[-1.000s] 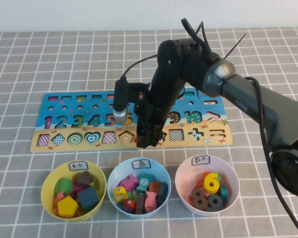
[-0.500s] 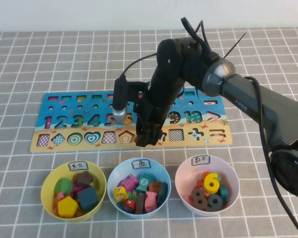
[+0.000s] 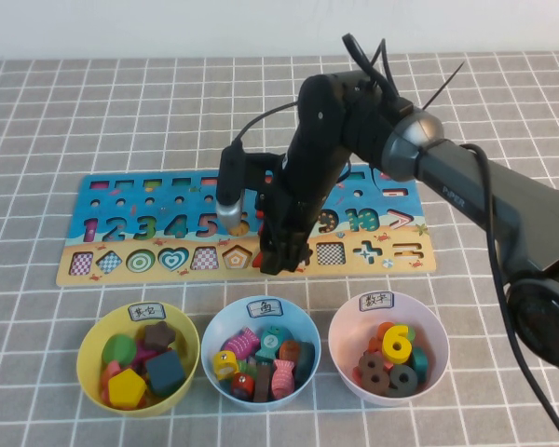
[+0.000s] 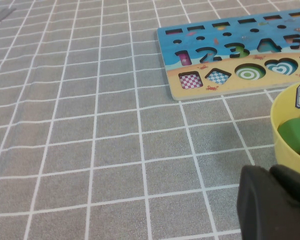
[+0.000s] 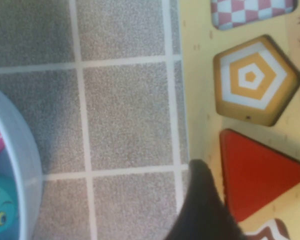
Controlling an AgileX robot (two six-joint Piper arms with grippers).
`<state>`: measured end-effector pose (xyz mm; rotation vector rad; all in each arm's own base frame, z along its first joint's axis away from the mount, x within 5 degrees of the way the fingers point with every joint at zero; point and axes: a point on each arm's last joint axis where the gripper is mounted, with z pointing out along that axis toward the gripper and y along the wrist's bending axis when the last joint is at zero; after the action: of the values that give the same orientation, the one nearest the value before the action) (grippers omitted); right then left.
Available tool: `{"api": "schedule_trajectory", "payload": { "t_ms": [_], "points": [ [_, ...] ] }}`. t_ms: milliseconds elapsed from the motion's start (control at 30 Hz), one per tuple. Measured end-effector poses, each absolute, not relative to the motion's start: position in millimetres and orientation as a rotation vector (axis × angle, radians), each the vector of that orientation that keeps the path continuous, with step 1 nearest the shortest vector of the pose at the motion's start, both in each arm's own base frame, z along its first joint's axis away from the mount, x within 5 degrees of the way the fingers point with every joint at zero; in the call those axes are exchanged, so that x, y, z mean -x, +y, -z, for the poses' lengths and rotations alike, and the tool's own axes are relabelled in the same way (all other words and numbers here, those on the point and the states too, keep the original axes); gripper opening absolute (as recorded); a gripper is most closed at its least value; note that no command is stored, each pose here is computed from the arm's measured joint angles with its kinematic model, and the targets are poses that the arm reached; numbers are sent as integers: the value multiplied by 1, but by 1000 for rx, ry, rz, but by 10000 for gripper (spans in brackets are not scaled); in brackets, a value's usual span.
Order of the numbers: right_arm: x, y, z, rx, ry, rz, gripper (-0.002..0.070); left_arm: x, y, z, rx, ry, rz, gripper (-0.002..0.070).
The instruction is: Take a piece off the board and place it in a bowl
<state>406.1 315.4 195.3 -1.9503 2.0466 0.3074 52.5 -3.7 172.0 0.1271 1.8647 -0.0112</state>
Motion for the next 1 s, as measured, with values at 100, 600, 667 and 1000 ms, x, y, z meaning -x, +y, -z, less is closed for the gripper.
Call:
{"api": "schedule_trajectory", "payload": {
  "t_ms": [100,600,667,1000],
  "points": [
    [-407,316,-191,1952,2052,-308,395,-53,-4,-172,-127,1865,11,0],
    [-408,317,-190,1942,2046,-304,395,-53,-4,-172,-127,1865,11,0],
    [-408,317,-190,1942,2046,-304,390,-53,-4,-172,-127,1865,11,0],
    [-409,317,-190,1922,2058,-302,274,-53,-4,-172,-127,1865,11,0]
  ]
}}
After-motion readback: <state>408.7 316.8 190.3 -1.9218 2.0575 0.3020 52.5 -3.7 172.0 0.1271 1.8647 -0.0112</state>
